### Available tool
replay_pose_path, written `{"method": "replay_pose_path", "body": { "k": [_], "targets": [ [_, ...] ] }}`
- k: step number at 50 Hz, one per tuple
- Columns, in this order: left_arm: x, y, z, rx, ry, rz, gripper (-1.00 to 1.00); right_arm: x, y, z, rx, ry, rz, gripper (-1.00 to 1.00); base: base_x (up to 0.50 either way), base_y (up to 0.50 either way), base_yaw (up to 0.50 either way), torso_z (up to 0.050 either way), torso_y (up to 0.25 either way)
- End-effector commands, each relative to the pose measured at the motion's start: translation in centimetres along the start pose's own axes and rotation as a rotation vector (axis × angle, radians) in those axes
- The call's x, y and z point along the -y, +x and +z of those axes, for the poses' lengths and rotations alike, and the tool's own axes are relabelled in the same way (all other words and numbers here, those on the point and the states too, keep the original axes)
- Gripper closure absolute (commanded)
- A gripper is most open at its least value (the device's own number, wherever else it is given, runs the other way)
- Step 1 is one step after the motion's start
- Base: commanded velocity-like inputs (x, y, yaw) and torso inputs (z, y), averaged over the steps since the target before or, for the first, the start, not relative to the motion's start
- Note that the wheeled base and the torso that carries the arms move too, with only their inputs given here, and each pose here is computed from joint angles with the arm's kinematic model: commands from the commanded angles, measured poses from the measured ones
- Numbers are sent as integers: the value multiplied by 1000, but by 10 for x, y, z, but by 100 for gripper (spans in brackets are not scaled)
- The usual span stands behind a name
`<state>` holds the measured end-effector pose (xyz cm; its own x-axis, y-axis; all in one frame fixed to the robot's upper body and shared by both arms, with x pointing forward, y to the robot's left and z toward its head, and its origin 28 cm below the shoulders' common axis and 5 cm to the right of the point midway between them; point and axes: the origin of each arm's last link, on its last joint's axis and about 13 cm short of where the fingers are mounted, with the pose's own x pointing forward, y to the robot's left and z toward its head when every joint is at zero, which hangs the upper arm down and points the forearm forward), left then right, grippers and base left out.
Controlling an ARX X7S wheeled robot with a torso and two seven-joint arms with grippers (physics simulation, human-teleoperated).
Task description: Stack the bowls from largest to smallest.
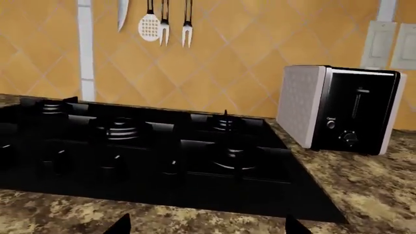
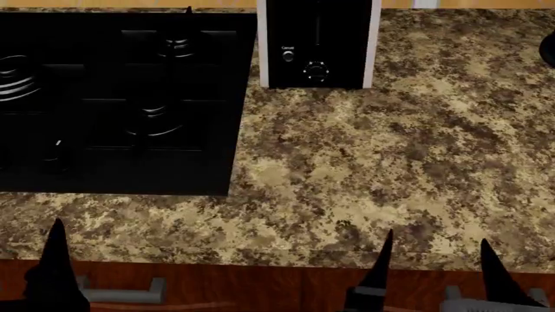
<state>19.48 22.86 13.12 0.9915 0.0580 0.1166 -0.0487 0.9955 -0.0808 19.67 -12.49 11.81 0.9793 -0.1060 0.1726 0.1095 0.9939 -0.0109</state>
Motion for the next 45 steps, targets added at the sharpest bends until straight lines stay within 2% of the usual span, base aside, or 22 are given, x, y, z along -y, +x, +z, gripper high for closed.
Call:
{"method": "replay_pose_path", "body": {
  "k": [1,2,3,10,18,45],
  "targets": [
    [-6,-21,48,26,64,-51,-100,12,-13,43,35,-22,3,-100,0,0,0,0,0],
    [-6,-22,47,11,74,-59,-100,12,-13,43,32,-27,4,-100,0,0,0,0,0],
    [-5,-23,46,-34,40,-111,-100,12,-13,41,18,-38,8,-100,0,0,0,0,0],
    [-7,-21,47,-27,86,-78,-100,13,-12,37,-14,-38,1,-100,0,0,0,0,0],
    [-7,-20,48,-23,71,-65,-100,15,-13,40,-20,-35,-2,-100,0,-32,0,0,0],
    [-10,-20,47,-29,54,-76,-100,16,-14,40,-44,-43,9,-100,0,-500,0,0,0]
  ]
}}
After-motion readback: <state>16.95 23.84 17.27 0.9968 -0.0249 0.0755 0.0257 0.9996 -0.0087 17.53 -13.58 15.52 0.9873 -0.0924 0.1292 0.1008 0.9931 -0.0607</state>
